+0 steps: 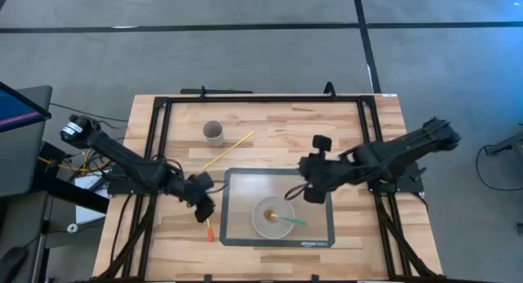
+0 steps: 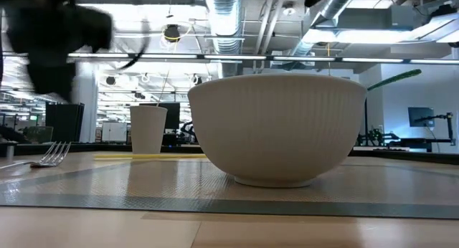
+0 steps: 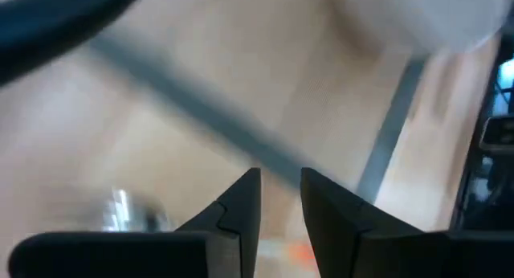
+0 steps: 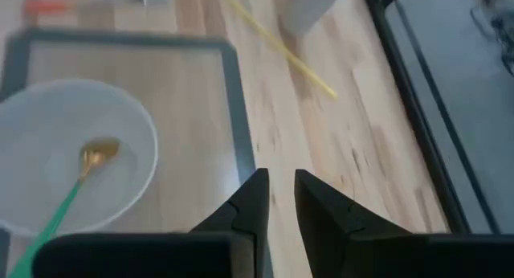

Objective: Pick & Place Utensil
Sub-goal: Put the orange fork into the gray bowl

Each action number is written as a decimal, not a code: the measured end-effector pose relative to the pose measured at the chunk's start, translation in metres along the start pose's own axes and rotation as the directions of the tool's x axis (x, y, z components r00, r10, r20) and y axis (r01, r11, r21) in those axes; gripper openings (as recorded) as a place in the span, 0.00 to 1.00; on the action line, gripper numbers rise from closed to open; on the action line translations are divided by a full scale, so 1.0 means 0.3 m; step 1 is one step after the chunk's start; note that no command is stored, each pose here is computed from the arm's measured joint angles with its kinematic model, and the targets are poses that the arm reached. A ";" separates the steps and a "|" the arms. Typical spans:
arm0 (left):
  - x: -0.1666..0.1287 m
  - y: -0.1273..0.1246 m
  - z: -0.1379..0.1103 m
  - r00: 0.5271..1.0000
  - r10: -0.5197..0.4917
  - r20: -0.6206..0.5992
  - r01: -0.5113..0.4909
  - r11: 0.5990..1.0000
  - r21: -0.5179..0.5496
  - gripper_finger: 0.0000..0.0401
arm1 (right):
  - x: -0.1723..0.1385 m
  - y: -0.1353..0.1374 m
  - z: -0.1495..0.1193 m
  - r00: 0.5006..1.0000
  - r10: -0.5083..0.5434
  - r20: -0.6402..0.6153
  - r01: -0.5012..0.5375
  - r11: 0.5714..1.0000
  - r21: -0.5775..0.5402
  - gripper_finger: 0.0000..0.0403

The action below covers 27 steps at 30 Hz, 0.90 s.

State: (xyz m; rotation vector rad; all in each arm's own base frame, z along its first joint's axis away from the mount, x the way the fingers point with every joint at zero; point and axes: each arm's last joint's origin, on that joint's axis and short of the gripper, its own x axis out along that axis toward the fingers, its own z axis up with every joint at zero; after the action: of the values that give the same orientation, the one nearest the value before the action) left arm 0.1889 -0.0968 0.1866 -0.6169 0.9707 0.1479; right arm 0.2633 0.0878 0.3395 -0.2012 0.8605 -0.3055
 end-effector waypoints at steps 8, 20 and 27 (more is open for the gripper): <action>0.055 0.011 -0.168 0.977 0.035 -0.209 -0.090 0.961 -0.260 0.23 | 0.097 -0.042 -0.094 0.953 0.057 0.296 -0.088 0.992 0.091 0.14; 0.165 0.008 -0.184 0.984 0.136 -0.119 -0.169 0.921 -0.350 0.22 | 0.147 -0.062 -0.072 0.908 0.122 0.401 -0.121 0.992 -0.027 0.14; 0.171 0.011 -0.185 0.984 0.153 -0.093 -0.177 0.917 -0.357 0.22 | 0.166 -0.055 -0.073 0.915 0.125 0.383 -0.121 0.992 -0.034 0.14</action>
State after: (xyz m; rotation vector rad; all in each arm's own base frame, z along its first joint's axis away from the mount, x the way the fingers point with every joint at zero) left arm 0.1765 -0.1323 0.1211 -0.8837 1.0665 0.4697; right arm 0.2739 0.0541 0.2950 -0.2062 0.4808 -0.1355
